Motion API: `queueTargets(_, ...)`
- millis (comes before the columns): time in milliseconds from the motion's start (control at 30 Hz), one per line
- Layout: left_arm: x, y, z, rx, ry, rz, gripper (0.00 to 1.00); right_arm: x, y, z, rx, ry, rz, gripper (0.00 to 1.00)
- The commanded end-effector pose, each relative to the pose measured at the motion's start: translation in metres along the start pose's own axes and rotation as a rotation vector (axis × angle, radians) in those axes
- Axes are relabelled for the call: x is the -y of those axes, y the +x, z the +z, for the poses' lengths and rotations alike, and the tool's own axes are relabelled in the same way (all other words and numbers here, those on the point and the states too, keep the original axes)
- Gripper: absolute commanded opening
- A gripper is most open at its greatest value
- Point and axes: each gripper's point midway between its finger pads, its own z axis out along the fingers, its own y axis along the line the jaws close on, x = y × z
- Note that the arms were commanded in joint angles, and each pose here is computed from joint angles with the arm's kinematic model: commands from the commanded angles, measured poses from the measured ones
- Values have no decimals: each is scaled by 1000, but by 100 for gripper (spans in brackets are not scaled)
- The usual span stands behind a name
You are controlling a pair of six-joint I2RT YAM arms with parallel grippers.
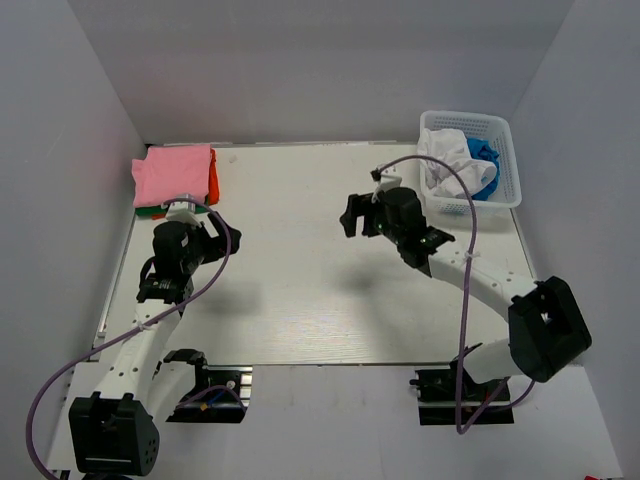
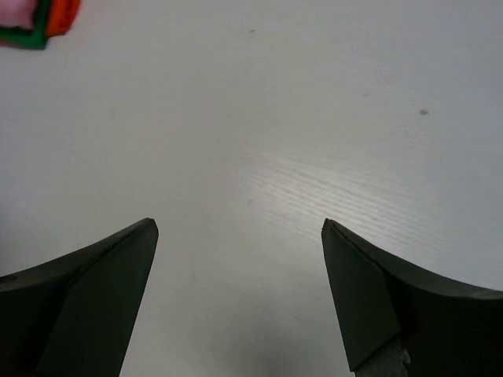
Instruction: Fold and stack the t-shirts
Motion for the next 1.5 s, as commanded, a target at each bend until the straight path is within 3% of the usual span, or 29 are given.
queueTargets(0, -3, -5, -3, 27, -20, 12, 100, 73, -30, 5, -6, 317, -23, 90)
queueTargets(67, -7, -2, -2, 14, -39, 10, 100, 87, -42, 10, -46, 354, -31, 90)
queueTargets(167, -9, -2, -1, 8, -53, 9, 100, 135, -87, 2, 1, 453, -19, 90)
queueTargets(300, -10, -3, -1, 12, -62, 9, 100, 215, -98, -11, -96, 584, -14, 90)
queueTargets(367, -14, 1, 0, 0, -81, 7, 100, 253, -118, -27, -76, 664, 5, 90)
queueTargets(467, -16, 0, 0, 4, -91, 7, 100, 314, -110, -36, -141, 703, 89, 90)
queueTargets(567, -19, -1, 0, 7, -99, 3, 100, 335, -114, -32, -159, 645, 105, 90)
queueTargets(600, -19, -1, 0, 7, -99, 3, 100, 343, -134, -34, -124, 638, 85, 90)
queueTargets(633, -21, 0, 1, 2, -111, 3, 100, 356, -108, -22, -201, 633, 85, 90)
queueTargets(700, -21, -2, 2, 2, -111, 12, 100, 368, -125, -25, -194, 627, 65, 90)
queueTargets(733, -21, -2, 2, 2, -111, 12, 100, 380, -105, -12, -242, 618, 78, 90)
queueTargets(967, -27, 1, 6, -18, -140, 10, 100, 436, -73, 11, -265, 613, 108, 90)
queueTargets(1200, -35, 5, 10, -38, -181, 9, 100, 462, -33, 43, -300, 586, 177, 90)
queueTargets(1300, -37, 9, 12, -55, -188, 7, 100, 452, -18, 62, -300, 476, 206, 89)
queueTargets(1400, -37, 8, 14, -56, -188, 7, 100, 446, -17, 68, -284, 429, 219, 46)
queueTargets(1433, -38, 7, 14, -53, -197, 8, 100, 443, -20, 69, -269, 421, 241, 24)
queueTargets(1467, -39, 9, 15, -61, -200, 7, 100, 442, -12, 68, -279, 413, 254, 15)
